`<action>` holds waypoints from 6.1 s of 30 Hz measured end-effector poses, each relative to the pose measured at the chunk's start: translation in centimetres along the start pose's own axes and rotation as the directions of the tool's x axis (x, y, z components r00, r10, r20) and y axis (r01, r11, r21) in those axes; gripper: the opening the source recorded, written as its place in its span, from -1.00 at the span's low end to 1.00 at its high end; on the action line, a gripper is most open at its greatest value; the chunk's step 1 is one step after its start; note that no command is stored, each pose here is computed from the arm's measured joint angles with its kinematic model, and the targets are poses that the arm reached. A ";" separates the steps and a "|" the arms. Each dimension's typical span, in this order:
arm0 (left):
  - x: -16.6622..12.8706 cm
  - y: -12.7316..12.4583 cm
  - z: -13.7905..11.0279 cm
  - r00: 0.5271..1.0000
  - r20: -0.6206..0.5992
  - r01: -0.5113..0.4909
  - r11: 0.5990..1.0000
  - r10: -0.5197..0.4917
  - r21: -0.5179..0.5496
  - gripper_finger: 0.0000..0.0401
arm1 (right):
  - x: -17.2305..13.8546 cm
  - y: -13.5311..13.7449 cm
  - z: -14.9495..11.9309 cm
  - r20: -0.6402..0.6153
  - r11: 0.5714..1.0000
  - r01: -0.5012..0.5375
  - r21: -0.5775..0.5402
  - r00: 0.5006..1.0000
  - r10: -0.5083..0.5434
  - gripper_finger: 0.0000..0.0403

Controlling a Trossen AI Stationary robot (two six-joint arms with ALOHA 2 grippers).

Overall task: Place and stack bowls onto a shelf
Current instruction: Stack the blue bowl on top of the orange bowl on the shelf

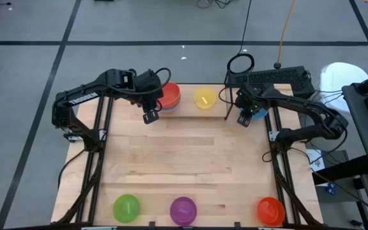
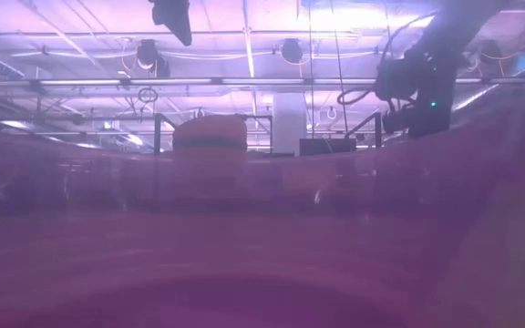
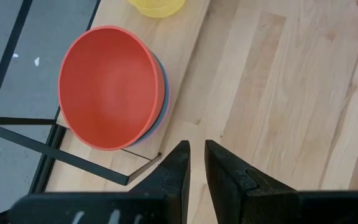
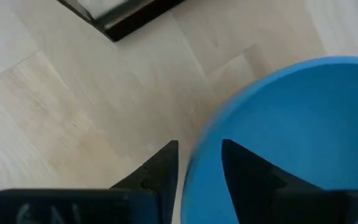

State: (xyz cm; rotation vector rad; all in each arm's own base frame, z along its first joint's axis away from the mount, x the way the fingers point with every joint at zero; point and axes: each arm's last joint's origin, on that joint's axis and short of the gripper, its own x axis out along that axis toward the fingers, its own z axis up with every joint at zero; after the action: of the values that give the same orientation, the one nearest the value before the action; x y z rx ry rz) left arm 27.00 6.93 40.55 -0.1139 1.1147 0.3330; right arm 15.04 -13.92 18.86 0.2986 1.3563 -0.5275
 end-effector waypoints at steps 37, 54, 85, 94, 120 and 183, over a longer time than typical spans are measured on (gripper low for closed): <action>0.0 0.0 -0.4 0.999 -0.045 -0.004 1.000 0.004 -0.015 -0.72 | -21.6 0.5 2.6 0.469 0.975 0.223 -0.025 0.864 -0.185 -1.00; -3.2 1.1 -2.5 0.983 0.001 -0.181 0.959 0.186 -0.216 -0.72 | -20.6 7.7 15.8 0.531 0.902 0.243 -0.356 0.847 -0.019 -1.00; -6.4 1.4 -5.1 0.983 0.037 -0.157 0.925 0.180 -0.347 -0.72 | -12.9 14.1 24.2 0.430 0.707 -0.013 -0.707 0.785 0.445 -1.00; -6.4 1.4 -5.2 0.983 0.023 -0.161 0.923 0.180 -0.350 -0.72 | -11.0 14.5 24.5 0.378 0.676 -0.022 -0.736 0.816 0.438 -1.00; -6.4 1.4 -5.2 0.984 0.021 -0.161 0.926 0.179 -0.342 -0.72 | -8.8 15.1 25.7 0.398 0.636 0.050 -0.770 0.817 0.417 -0.70; -6.4 1.4 -5.2 0.985 0.019 -0.158 0.941 0.172 -0.300 -0.72 | -9.9 13.3 25.1 0.480 0.594 0.188 -0.782 0.789 0.383 -1.00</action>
State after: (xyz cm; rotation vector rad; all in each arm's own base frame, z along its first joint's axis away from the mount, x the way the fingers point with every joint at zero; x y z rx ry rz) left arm 19.53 5.61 44.04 -0.2788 1.0255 0.6511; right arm 41.94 -13.26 32.24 -0.5334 0.7881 0.1564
